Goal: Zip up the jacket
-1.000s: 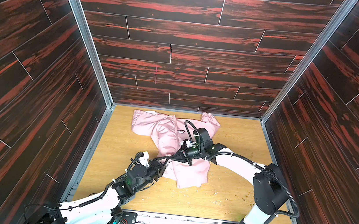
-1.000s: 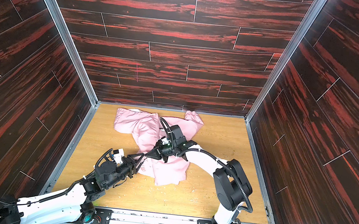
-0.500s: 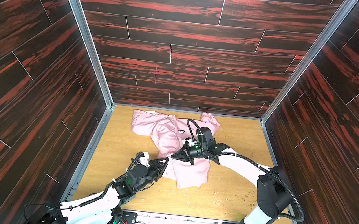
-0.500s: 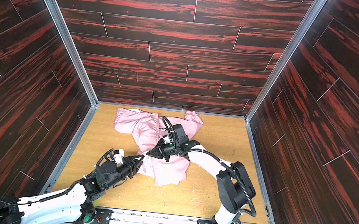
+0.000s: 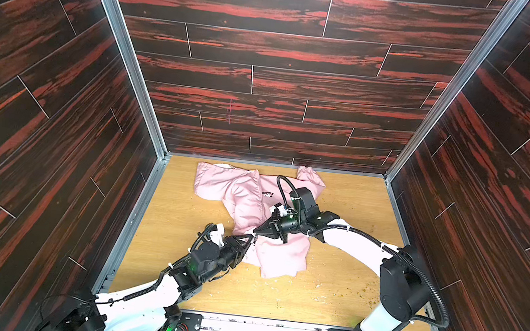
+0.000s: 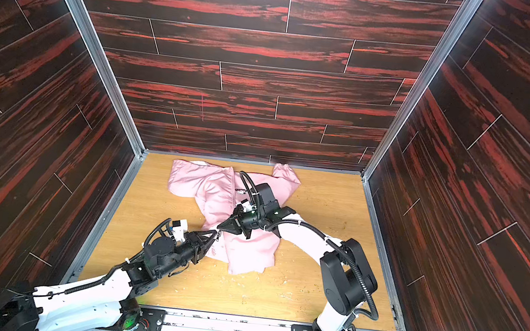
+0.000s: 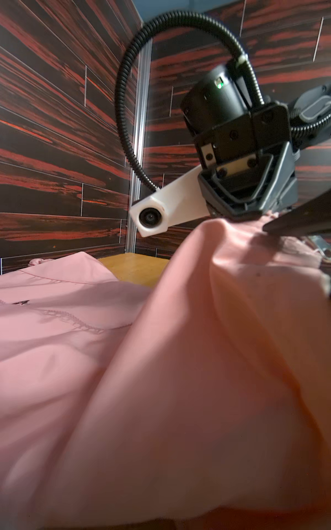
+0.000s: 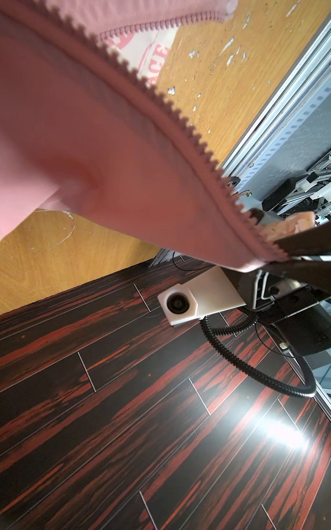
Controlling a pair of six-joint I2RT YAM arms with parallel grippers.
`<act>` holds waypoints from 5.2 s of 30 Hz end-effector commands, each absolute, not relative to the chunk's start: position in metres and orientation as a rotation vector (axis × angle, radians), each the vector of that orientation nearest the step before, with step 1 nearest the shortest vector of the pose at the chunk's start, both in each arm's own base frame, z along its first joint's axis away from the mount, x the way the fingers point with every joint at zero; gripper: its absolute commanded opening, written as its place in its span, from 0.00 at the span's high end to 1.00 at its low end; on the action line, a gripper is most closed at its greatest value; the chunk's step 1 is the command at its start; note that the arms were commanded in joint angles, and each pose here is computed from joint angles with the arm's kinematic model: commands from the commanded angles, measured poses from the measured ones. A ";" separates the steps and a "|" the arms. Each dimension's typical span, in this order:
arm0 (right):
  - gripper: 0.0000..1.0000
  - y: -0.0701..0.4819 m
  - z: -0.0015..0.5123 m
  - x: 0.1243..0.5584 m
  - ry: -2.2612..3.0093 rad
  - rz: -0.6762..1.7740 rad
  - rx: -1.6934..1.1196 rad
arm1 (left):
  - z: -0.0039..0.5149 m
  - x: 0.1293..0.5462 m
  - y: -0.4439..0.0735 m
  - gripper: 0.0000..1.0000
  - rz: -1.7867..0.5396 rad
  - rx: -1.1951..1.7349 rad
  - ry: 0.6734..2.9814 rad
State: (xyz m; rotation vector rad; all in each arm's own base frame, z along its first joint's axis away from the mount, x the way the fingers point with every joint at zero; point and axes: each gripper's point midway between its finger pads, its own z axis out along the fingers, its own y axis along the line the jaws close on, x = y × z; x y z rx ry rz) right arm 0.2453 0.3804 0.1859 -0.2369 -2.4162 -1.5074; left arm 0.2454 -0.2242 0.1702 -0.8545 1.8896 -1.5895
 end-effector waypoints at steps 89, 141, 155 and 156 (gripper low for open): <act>0.45 0.250 0.071 0.181 -2.803 -1.066 -0.500 | 0.145 0.226 -0.190 1.00 -1.474 -0.896 1.907; 0.62 0.351 0.020 0.186 -2.679 -1.325 -0.370 | 0.150 0.223 -0.199 1.00 -1.544 -0.918 1.953; 0.64 0.362 0.016 0.179 -2.647 -1.329 -0.319 | 0.151 0.221 -0.196 1.00 -1.539 -0.916 1.955; 0.63 0.363 0.016 0.177 -2.644 -1.326 -0.312 | 0.151 0.220 -0.197 1.00 -1.539 -0.915 1.955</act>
